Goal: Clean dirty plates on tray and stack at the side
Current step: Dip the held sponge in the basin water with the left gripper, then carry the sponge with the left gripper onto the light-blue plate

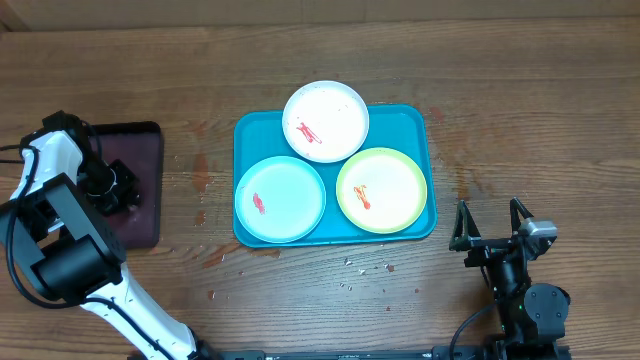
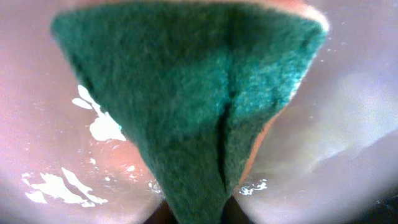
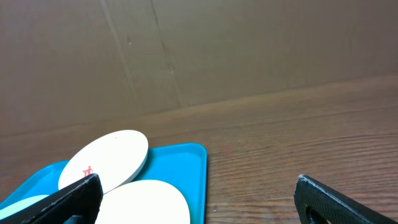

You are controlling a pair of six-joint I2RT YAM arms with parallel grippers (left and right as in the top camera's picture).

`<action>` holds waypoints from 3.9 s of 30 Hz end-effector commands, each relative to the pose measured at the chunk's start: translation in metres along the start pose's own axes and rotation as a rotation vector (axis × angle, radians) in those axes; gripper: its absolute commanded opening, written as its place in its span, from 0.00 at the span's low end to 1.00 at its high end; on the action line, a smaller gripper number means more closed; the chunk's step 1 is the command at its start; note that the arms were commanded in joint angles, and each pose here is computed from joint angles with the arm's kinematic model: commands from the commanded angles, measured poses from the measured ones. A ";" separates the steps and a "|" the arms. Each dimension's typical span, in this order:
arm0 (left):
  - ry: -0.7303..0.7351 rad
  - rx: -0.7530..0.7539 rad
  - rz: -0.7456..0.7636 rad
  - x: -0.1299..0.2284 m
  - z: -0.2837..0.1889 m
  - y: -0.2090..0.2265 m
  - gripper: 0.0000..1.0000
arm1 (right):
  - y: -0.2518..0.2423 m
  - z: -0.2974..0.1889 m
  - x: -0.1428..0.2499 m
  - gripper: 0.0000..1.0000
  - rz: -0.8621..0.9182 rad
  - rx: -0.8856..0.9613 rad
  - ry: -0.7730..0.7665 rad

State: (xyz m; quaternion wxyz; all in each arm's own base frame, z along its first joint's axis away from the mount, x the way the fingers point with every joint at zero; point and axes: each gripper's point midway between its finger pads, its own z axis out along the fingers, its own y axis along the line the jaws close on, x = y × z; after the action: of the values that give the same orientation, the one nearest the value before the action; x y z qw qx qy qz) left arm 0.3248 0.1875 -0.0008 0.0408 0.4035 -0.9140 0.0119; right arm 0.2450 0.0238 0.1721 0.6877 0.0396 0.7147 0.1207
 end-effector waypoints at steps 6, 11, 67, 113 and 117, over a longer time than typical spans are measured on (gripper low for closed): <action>-0.068 -0.061 -0.002 -0.018 0.020 0.010 1.00 | 0.000 0.000 0.002 1.00 0.007 0.001 -0.004; -0.118 -0.045 -0.003 -0.030 0.019 0.006 1.00 | 0.000 0.000 0.002 1.00 0.007 0.001 -0.004; 0.025 -0.085 0.011 0.005 0.020 0.015 1.00 | 0.000 0.000 0.002 1.00 0.007 0.001 -0.004; -0.313 0.061 0.041 -0.040 -0.193 -0.013 0.05 | 0.000 0.000 0.002 1.00 0.007 0.001 -0.004; -0.149 0.036 0.045 -0.028 -0.104 -0.014 0.04 | 0.000 0.000 0.002 1.00 0.007 0.001 -0.004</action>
State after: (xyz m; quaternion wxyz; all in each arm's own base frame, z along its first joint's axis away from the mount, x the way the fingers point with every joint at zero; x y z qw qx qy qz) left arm 0.3796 0.2237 0.1729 -0.1247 0.3816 -0.9156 -0.0207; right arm 0.2450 0.0238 0.1718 0.6874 0.0395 0.7151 0.1206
